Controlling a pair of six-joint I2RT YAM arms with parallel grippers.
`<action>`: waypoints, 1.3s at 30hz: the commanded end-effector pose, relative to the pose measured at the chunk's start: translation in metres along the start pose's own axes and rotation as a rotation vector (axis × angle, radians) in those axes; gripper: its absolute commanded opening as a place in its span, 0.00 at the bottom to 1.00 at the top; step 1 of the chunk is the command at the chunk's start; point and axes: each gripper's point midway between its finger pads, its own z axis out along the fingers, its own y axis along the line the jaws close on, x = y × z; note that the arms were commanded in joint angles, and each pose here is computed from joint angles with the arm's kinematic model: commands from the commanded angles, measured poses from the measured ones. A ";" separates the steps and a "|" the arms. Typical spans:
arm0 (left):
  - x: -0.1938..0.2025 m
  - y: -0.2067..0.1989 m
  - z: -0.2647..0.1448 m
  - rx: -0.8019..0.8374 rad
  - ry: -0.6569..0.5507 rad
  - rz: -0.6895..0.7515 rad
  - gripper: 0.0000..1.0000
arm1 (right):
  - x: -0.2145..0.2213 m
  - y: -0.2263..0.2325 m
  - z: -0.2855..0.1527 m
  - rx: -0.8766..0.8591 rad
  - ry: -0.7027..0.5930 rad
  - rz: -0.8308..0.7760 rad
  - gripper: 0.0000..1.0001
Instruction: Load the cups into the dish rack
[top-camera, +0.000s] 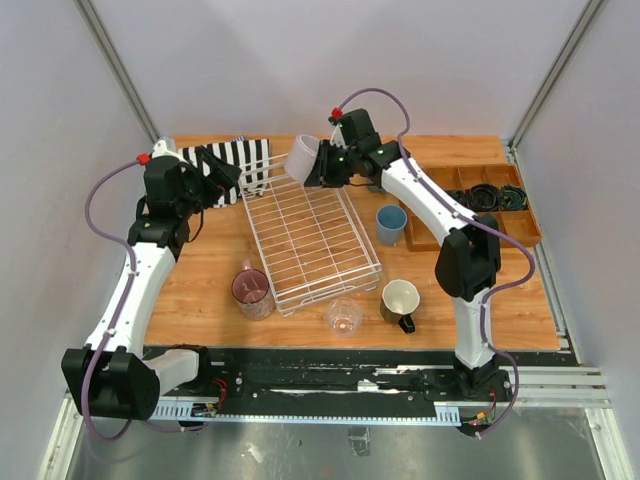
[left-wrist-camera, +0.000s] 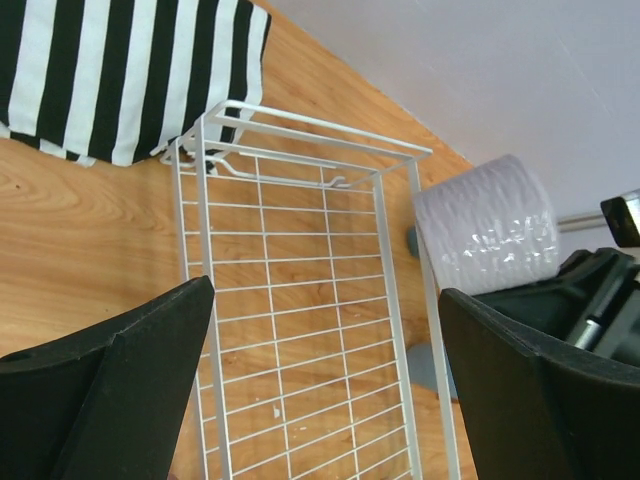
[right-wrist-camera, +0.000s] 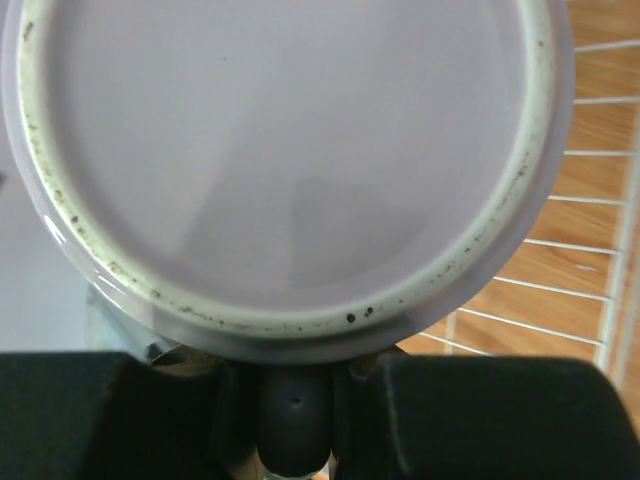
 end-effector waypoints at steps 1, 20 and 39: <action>0.005 0.010 -0.008 -0.029 0.001 0.009 1.00 | -0.008 -0.006 0.006 0.187 -0.086 -0.145 0.01; 0.018 0.034 -0.007 -0.095 0.028 0.067 1.00 | -0.013 -0.075 0.050 0.643 -0.257 -0.150 0.01; 0.027 0.051 0.003 -0.138 0.061 0.078 1.00 | -0.026 -0.106 0.086 0.604 -0.245 -0.080 0.01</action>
